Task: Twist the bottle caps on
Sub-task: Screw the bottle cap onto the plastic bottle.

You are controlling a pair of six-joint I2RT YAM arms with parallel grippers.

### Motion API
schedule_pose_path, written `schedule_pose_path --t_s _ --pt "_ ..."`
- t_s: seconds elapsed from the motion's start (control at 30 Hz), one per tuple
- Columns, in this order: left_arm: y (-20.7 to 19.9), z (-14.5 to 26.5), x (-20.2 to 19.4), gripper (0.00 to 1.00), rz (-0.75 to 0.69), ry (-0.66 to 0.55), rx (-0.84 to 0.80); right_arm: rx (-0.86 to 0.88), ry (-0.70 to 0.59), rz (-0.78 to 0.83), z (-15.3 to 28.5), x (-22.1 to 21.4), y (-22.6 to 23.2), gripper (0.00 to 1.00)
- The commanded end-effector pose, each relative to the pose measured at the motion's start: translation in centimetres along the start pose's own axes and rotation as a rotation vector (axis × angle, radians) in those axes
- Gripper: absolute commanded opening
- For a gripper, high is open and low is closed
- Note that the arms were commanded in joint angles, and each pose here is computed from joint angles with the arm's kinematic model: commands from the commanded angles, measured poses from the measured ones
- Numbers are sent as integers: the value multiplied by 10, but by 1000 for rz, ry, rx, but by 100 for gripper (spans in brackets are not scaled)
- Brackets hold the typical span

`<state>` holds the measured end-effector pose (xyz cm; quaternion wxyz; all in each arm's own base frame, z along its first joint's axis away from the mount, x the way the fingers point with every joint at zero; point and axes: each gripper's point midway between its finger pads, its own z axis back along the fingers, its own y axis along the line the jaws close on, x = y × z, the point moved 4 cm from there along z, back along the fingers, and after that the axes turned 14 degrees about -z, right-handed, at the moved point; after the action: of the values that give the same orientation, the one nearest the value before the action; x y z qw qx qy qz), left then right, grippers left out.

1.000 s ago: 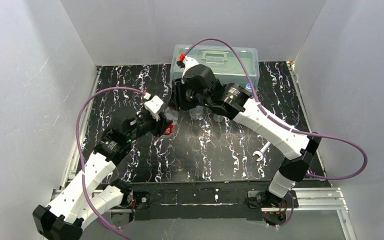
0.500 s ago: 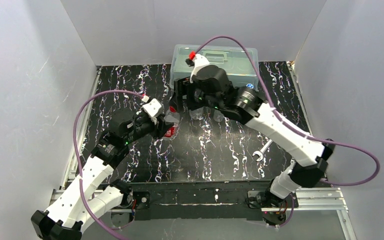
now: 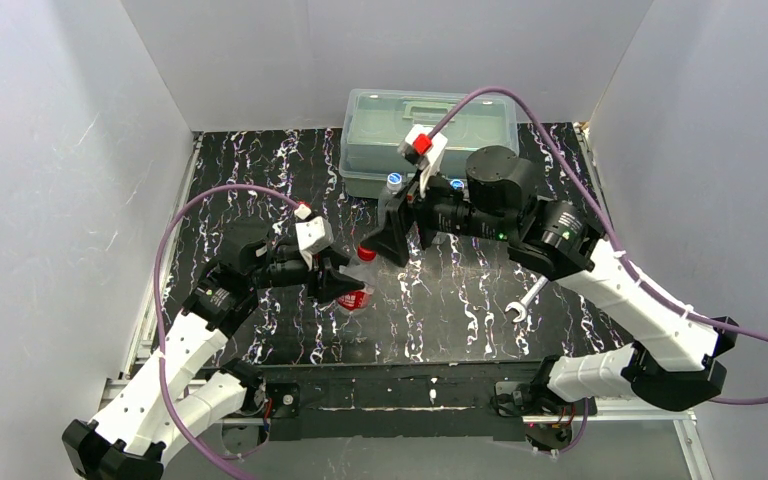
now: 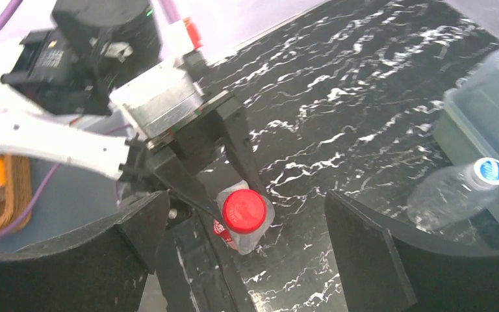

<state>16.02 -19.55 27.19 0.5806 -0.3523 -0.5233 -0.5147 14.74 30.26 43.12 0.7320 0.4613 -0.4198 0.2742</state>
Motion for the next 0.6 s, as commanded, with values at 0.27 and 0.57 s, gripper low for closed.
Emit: schedule_pose_path --t_s 0.27,0.57 --pt "-29 4 20 0 20 -95 -224 371 172 131 -5 -30 36 98" --pt "-25 3 22 0 0 -114 -189 399 213 147 -6 -40 35 98"
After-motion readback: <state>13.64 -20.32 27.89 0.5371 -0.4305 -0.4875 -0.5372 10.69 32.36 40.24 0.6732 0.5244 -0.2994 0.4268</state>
